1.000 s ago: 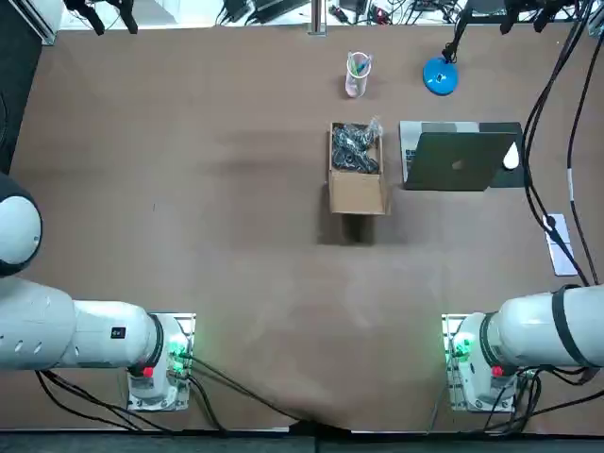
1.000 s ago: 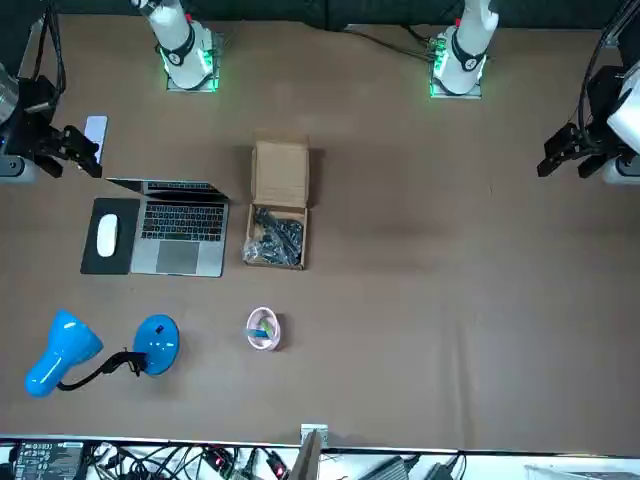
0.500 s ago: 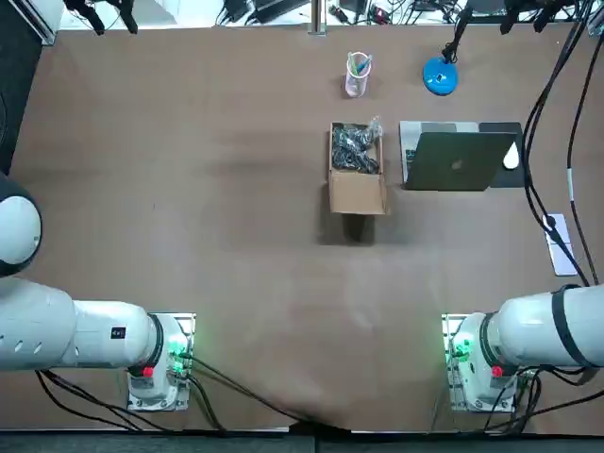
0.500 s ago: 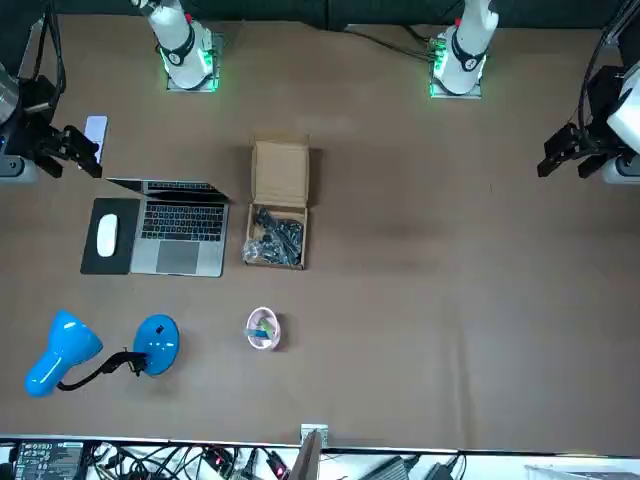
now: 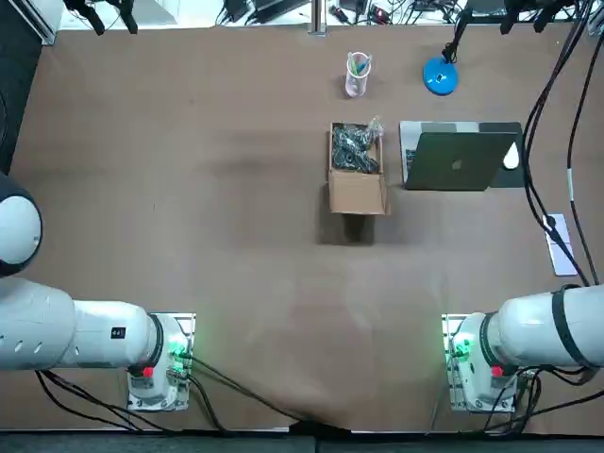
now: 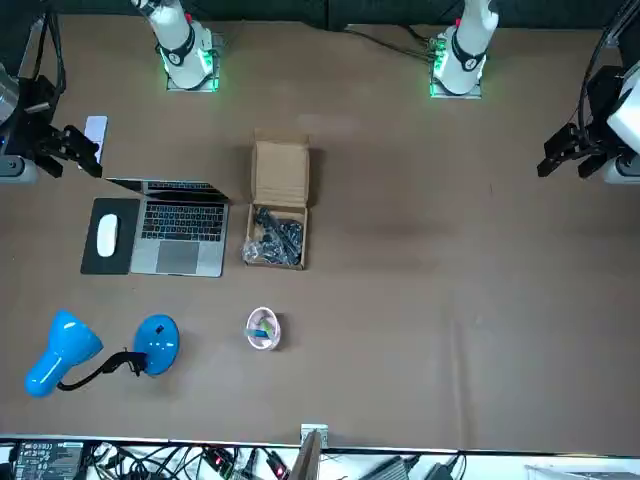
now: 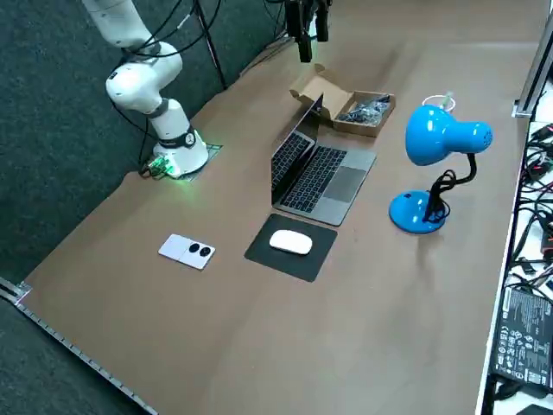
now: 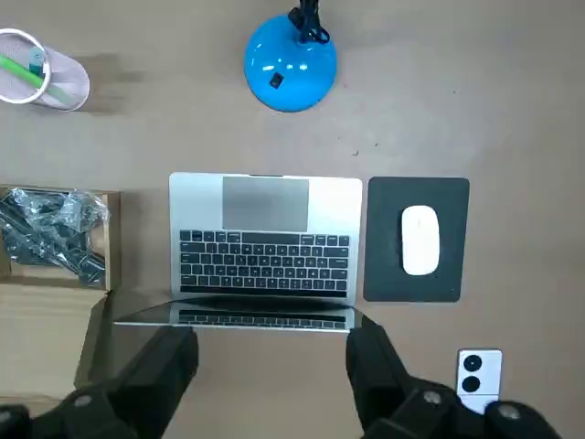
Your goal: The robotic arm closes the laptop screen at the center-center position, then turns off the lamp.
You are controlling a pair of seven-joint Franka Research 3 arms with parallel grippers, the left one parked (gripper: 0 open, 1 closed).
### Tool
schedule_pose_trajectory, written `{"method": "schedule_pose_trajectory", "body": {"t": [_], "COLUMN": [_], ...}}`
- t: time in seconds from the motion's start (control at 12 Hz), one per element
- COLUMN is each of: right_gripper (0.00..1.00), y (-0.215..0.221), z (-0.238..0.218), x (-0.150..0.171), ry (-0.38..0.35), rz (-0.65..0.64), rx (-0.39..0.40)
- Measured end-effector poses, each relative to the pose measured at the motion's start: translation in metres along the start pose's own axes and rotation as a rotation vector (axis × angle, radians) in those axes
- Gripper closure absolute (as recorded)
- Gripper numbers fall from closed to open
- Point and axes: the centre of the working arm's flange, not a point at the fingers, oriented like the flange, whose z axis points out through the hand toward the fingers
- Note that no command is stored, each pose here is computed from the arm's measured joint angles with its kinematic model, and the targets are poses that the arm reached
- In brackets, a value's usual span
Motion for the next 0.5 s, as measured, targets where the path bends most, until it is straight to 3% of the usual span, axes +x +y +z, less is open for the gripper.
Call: {"method": "schedule_pose_trajectory", "body": {"t": [0.5], "right_gripper": [0.00], "y": [-0.0008], "z": [-0.0025], "x": [-0.0071], "ry": [-0.025], "rz": [-0.001], "rx": [-0.001]}}
